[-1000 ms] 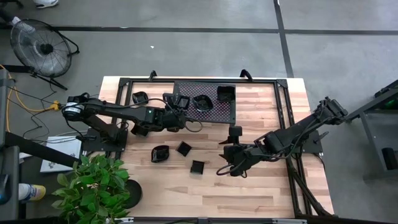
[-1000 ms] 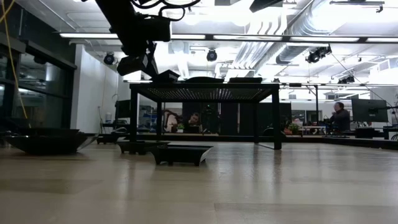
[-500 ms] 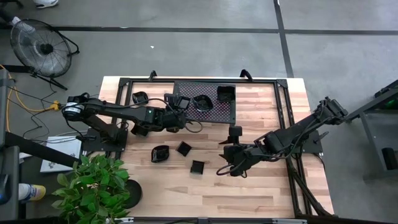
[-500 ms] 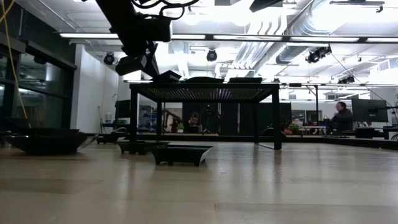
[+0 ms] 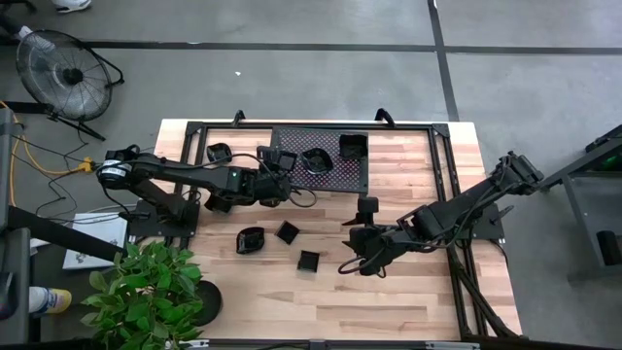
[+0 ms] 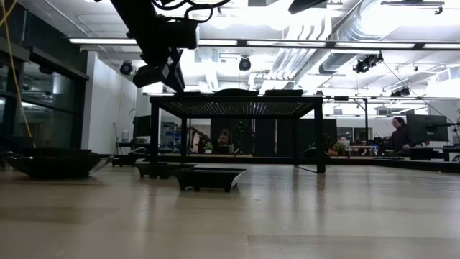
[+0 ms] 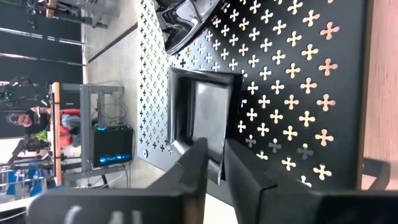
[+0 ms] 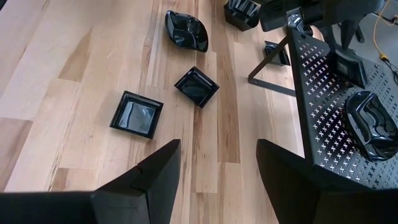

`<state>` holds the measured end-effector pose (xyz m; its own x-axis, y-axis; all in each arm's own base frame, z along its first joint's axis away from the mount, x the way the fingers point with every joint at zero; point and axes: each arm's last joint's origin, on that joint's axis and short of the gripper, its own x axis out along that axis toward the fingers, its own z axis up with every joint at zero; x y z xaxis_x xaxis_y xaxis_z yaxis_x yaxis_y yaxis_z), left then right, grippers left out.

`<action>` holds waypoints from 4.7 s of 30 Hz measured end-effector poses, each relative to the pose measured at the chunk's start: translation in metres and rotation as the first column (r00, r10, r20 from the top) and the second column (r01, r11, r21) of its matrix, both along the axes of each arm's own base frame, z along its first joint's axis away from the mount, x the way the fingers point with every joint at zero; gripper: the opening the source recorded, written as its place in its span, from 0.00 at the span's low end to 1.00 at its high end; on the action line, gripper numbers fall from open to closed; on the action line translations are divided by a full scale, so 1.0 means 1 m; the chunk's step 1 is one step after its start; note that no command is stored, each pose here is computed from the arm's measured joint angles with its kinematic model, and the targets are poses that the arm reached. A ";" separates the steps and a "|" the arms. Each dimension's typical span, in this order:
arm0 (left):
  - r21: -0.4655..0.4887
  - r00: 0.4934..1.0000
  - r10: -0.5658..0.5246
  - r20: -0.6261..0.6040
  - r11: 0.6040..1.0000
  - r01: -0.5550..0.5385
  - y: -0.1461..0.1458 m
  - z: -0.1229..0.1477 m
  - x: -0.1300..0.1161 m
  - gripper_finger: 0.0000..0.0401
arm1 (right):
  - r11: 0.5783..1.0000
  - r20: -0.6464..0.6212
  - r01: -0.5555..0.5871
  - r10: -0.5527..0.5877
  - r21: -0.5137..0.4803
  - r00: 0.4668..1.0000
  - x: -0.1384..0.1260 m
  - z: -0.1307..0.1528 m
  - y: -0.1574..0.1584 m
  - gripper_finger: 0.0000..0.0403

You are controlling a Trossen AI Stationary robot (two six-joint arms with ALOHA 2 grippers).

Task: Pick & Place Mini shaped plates
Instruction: Stack the square plate on the square plate on the shelf, then stack the square plate on the square plates on the shelf

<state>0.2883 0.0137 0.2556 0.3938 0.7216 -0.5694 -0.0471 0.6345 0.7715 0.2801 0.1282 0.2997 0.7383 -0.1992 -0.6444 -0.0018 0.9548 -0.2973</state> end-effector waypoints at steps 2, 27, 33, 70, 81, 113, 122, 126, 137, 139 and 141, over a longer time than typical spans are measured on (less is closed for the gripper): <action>0.000 1.000 0.000 -0.001 1.000 0.000 0.000 0.000 0.000 0.18 | 1.000 0.000 0.000 0.000 0.000 1.000 0.000 0.000 0.000 0.51; -0.061 0.995 -0.102 -0.010 0.993 0.101 -0.002 0.038 0.000 0.25 | 1.000 -0.016 -0.019 0.020 0.017 1.000 -0.001 -0.001 0.001 0.51; -0.122 0.981 -0.192 0.039 0.973 0.196 -0.005 0.053 -0.012 0.25 | 0.999 -0.030 -0.025 0.025 0.025 0.999 -0.001 -0.002 0.001 0.51; -0.166 0.725 -0.454 0.519 0.778 0.606 -0.102 0.032 -0.116 0.25 | 0.841 0.084 -0.488 0.517 -0.232 0.852 0.011 -0.160 0.028 0.51; -0.170 0.727 -0.438 0.529 0.785 0.596 -0.102 0.032 -0.116 0.25 | 0.748 -0.150 -0.587 0.571 -0.310 0.807 0.054 -0.162 0.037 0.51; -0.171 0.729 -0.435 0.528 0.786 0.594 -0.101 0.032 -0.116 0.25 | 0.522 -0.387 -0.810 0.711 -0.268 0.587 0.096 -0.168 -0.003 0.51; -0.173 0.730 -0.437 0.525 0.785 0.595 -0.101 0.032 -0.117 0.25 | 0.527 -0.380 -0.797 0.701 -0.296 0.604 0.099 -0.170 -0.003 0.50; -0.173 0.730 -0.437 0.525 0.785 0.595 -0.101 0.032 -0.117 0.25 | 0.525 -0.385 -0.800 0.702 -0.289 0.600 0.098 -0.171 -0.003 0.44; -0.178 0.728 -0.441 0.525 0.779 0.601 -0.102 0.032 -0.116 0.25 | 0.533 -0.393 -0.797 0.694 -0.283 0.603 0.098 -0.172 -0.003 0.22; -0.179 0.728 -0.441 0.526 0.779 0.601 -0.102 0.032 -0.116 0.25 | 0.533 -0.394 -0.798 0.694 -0.282 0.603 0.098 -0.172 -0.003 0.20; -0.179 0.728 -0.441 0.526 0.779 0.601 -0.102 0.032 -0.117 0.25 | 0.534 -0.394 -0.798 0.694 -0.281 0.603 0.097 -0.172 -0.003 0.17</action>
